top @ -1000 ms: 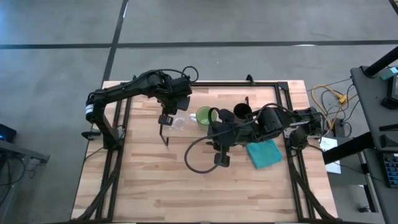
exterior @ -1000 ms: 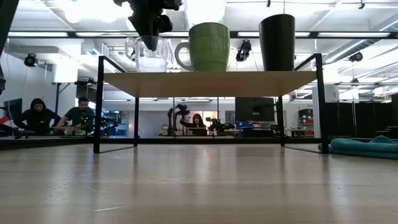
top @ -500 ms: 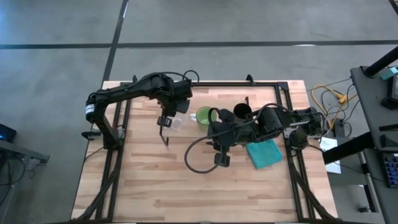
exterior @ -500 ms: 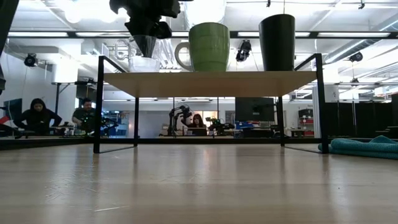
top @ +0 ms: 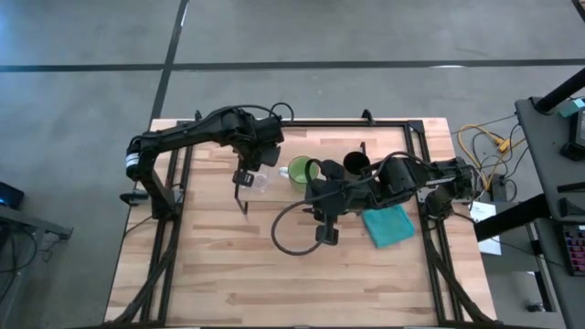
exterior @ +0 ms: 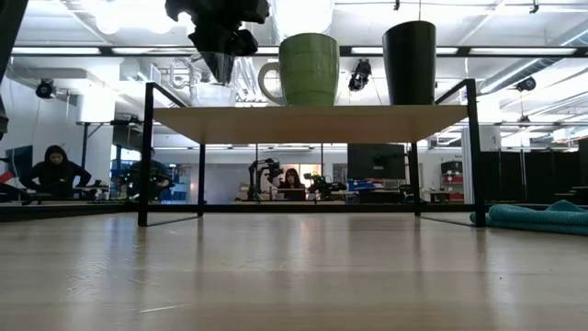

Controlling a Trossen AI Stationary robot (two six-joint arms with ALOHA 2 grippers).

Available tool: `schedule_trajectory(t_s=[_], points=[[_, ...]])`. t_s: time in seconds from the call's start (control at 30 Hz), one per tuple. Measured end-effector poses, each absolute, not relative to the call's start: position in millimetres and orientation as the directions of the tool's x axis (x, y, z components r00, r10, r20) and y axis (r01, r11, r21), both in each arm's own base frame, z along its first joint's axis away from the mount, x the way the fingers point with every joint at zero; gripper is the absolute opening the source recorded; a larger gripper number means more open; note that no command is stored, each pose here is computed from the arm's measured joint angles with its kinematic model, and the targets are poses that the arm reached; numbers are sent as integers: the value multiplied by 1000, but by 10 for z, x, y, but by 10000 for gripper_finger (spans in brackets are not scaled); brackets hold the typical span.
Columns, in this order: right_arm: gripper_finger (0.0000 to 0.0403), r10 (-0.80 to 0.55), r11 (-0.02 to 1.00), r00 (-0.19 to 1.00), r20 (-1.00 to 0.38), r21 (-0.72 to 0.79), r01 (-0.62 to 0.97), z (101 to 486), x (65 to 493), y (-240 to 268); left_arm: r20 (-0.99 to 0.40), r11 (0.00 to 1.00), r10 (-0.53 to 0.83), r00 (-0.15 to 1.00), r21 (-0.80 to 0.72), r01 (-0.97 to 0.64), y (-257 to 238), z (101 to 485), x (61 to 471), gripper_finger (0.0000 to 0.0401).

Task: Stack small to large cups/mugs on shelf
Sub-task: Put the transparent mug on the shelf

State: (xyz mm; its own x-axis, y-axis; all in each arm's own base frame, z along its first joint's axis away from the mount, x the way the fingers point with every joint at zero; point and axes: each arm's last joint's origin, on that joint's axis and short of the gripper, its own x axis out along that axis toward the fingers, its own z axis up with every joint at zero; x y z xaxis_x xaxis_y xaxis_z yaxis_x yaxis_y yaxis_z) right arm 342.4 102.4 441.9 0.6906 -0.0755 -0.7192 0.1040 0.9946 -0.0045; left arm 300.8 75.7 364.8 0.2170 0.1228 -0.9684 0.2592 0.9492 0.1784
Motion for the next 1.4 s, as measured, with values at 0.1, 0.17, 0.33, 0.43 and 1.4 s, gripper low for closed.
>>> schedule_trajectory(t_s=[0.1,0.17,0.33,0.43,1.4], points=[[77,-77,995,691,-719,-7,104,4419,3427,1017,-966,948,124,227,183,262,745,3650,3021,50],[77,-79,994,690,-719,-8,106,4419,3429,1008,-961,945,126,245,192,265,730,3655,3042,50],[77,-84,994,690,-719,-8,113,4419,3436,984,-955,937,123,270,202,285,653,3663,3080,50],[77,-85,993,690,-719,-8,114,4419,3438,979,-955,932,118,272,201,302,597,3664,3089,50],[77,-85,995,690,-719,-26,96,4419,3438,979,-912,925,105,396,236,298,316,3910,3082,50]])
